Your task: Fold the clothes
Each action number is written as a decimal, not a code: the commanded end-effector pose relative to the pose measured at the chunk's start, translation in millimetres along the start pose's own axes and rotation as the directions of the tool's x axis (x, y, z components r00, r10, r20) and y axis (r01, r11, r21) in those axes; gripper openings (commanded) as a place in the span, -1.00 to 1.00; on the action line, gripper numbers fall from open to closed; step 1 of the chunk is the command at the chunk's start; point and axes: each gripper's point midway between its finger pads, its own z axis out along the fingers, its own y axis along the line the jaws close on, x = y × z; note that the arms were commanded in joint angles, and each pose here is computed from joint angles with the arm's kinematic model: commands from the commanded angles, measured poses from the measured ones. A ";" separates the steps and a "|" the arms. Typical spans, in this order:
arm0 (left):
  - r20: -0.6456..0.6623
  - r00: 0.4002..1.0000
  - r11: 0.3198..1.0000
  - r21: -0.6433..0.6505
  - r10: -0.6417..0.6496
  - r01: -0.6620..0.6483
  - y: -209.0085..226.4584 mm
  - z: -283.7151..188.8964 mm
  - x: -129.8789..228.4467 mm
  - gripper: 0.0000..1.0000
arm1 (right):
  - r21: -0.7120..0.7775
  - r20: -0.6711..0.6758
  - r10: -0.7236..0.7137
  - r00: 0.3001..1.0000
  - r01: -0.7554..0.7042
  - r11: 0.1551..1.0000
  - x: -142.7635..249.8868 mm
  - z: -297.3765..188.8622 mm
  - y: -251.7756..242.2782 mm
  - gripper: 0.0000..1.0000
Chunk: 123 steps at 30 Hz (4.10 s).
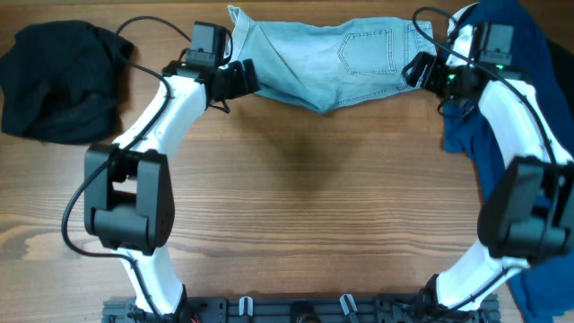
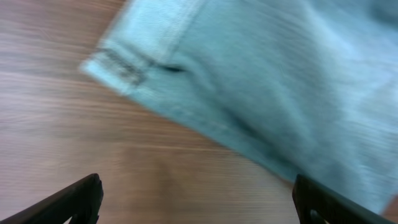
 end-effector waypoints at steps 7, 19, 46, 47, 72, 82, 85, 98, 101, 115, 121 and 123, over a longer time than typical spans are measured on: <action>-0.119 0.992 0.994 0.090 -0.050 0.061 -37.3 46.9 42.5 1.00 | -0.134 -0.190 0.019 0.982 -0.045 0.990 49.4 71.5 -4.1 0.99; -0.124 0.990 0.993 0.093 -0.064 0.075 -39.2 49.6 44.3 0.99 | -0.152 0.055 -0.040 0.998 0.048 0.987 -10.5 74.1 2.8 1.00; -0.102 0.986 0.984 0.108 -0.130 0.140 -45.0 49.9 37.1 0.99 | -0.152 -0.045 -0.016 0.999 0.009 0.988 14.1 75.7 3.7 0.99; -0.098 0.987 0.984 0.111 -0.129 0.140 -45.4 49.9 36.2 1.00 | -0.151 -0.051 -0.014 0.999 0.007 0.988 15.3 75.7 3.4 0.99; -0.214 0.956 0.970 0.096 -0.200 0.224 -27.9 100.0 68.9 -0.14 | -0.347 -0.292 0.020 0.956 -0.125 0.930 67.6 57.0 37.7 0.99; -0.282 0.877 0.903 0.073 -0.389 0.424 14.9 91.0 54.0 0.74 | -0.345 -0.296 0.022 0.955 -0.128 0.930 68.4 56.7 37.2 0.99; -0.281 0.867 0.891 0.073 -0.412 0.447 17.6 90.5 50.9 1.00 | -0.348 -0.287 0.019 0.958 -0.122 0.929 66.4 57.2 37.5 0.99; -0.238 0.932 0.829 0.433 -0.274 0.354 -62.8 19.9 -2.5 0.85 | -0.448 -0.234 -0.036 0.972 -0.075 0.891 55.3 49.7 53.9 0.99; -0.186 0.947 0.826 0.466 -0.260 0.318 -72.7 -4.8 -16.3 0.85 | -0.456 -0.179 -0.042 0.983 -0.045 0.889 41.2 41.3 59.5 0.99; -0.152 0.966 0.867 0.427 -0.211 0.257 -64.4 -8.8 -12.6 0.98 | -0.514 0.040 0.117 0.992 -0.080 0.854 -45.7 -8.8 4.0 1.00; -0.165 0.963 0.870 0.416 -0.213 0.264 -62.7 -8.1 -9.2 0.99 | -0.535 0.150 0.134 0.980 -0.033 0.844 -79.0 -42.9 -28.4 0.99; -0.164 0.963 0.870 0.417 -0.213 0.264 -62.8 -8.1 -9.3 0.99 | -0.544 0.154 0.126 0.980 -0.022 0.839 -78.7 -44.6 -28.5 0.99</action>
